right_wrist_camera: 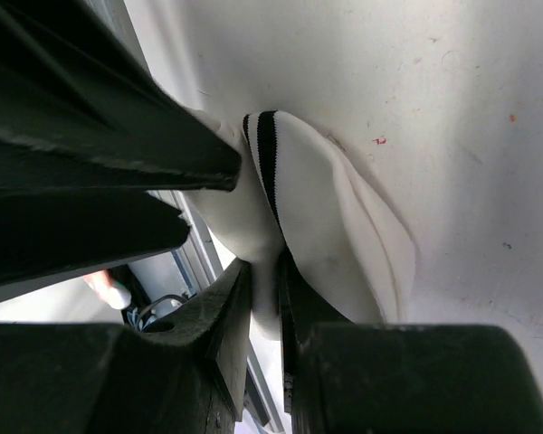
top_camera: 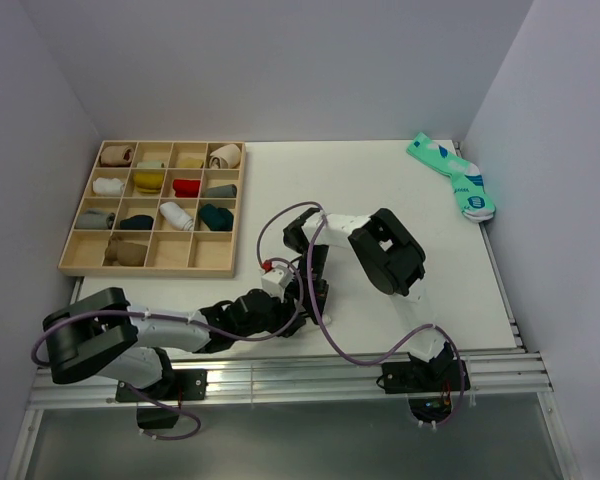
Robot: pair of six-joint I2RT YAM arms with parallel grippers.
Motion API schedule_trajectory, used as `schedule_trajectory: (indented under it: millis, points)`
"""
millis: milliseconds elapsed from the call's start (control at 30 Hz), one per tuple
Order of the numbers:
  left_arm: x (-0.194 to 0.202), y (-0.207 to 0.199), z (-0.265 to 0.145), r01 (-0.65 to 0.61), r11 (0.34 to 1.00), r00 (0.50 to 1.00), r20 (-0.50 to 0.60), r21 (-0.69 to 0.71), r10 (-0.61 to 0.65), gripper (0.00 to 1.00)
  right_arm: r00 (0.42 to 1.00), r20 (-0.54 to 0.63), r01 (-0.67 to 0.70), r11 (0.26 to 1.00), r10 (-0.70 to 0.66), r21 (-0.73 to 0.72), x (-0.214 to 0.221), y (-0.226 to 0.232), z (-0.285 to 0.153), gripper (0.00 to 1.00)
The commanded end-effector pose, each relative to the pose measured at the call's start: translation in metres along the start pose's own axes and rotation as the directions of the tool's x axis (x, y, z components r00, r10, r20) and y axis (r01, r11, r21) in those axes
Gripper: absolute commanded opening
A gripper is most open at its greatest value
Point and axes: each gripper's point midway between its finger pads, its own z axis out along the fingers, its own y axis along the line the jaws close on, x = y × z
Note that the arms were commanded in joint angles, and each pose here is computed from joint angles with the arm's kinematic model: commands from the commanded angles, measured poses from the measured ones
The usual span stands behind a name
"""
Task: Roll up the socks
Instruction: Roll the sock at the center of the board.
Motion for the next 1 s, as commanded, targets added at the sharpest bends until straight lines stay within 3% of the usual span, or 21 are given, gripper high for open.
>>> schedule_trajectory:
  millis: [0,200,500,700,967]
  points:
    - [-0.016,-0.021,0.007,-0.022,0.997,0.999,0.041,0.069,0.019,0.4,0.999,-0.011,0.039,0.998,-0.039,0.057,-0.002,-0.02,0.004,0.16]
    - [-0.006,-0.018,0.015,-0.005,0.998,1.0,0.02,0.069,0.004,0.37,0.999,-0.009,0.038,0.998,-0.038,0.057,-0.002,-0.021,0.006,0.16]
    - [0.021,-0.005,0.021,0.07,0.997,0.996,-0.063,0.022,-0.068,0.0,0.999,0.022,0.029,0.994,-0.031,0.104,-0.009,-0.024,0.0,0.21]
    - [0.045,0.018,0.017,0.126,0.989,0.985,-0.109,-0.075,-0.134,0.0,0.998,0.057,0.034,0.989,-0.042,0.141,-0.014,-0.021,-0.01,0.45]
    - [0.062,0.033,0.014,0.158,0.976,0.973,-0.147,-0.149,-0.18,0.0,0.99,0.141,-0.008,0.98,-0.02,0.198,-0.017,-0.028,-0.031,0.46]
